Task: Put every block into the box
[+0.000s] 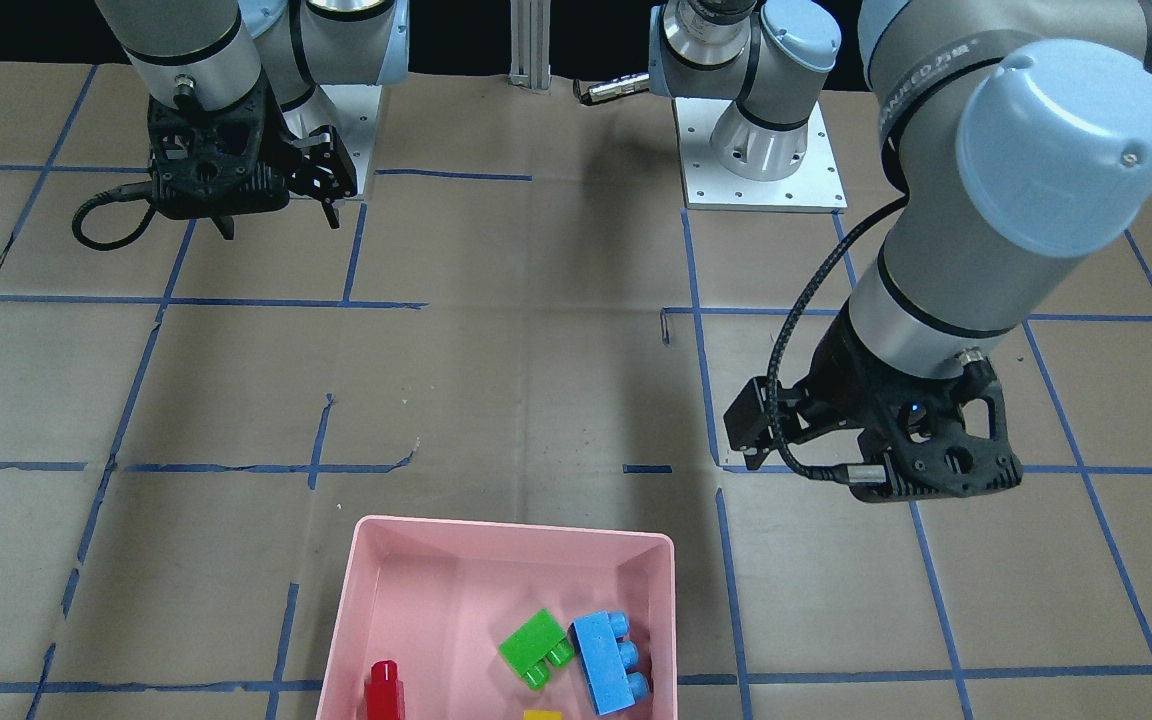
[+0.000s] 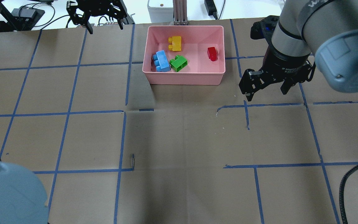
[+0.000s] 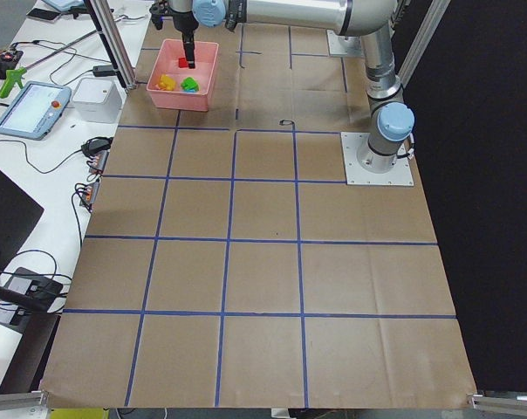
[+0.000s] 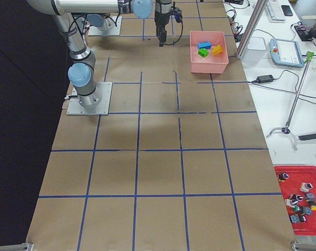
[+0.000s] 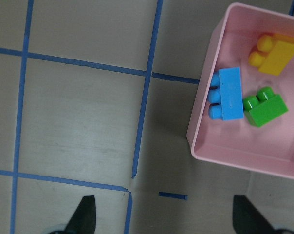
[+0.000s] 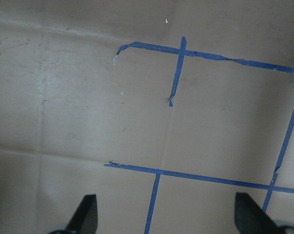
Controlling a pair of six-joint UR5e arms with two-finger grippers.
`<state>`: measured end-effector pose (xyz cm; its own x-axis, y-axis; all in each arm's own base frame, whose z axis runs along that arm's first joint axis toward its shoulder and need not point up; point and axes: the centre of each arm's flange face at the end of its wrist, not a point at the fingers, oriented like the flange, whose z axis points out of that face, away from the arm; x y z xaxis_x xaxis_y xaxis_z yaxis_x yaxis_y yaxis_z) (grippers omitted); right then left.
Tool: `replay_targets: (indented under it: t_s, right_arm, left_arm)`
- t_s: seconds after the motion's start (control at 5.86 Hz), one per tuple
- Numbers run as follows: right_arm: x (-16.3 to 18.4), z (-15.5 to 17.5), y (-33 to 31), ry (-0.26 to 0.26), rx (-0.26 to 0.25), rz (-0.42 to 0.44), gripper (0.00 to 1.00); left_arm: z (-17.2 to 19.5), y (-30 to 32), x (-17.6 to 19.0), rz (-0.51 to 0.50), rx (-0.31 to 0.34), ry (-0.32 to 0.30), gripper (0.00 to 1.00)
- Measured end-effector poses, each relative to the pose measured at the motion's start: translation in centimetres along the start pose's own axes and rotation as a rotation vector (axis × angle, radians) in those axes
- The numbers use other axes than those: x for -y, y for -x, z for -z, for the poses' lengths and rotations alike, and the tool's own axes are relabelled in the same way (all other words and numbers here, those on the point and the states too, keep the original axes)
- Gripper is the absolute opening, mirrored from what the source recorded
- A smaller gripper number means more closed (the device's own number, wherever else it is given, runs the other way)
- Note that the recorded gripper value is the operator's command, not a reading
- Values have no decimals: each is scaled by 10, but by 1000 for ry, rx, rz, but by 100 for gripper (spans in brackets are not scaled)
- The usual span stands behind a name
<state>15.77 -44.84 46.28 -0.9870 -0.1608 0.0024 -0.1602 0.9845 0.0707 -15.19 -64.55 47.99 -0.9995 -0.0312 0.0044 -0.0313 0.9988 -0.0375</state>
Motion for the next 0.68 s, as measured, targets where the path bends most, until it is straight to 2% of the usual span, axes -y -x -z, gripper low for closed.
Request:
replay_targets:
  t_s: [0.34,0.51,0.68]
  right_arm:
    - [-5,6,-6,-13,-1,-24,100]
    - [-4,6,-12,-13,4,-36,100]
    - [-4,5,-16,-13,9,-42,100]
  left_arm:
    - [11,11,-55,-162,-8,12,100]
    - [15,24,-81,-205,-9,16,100]
    - [15,34,-104,-203,-8,8,100]
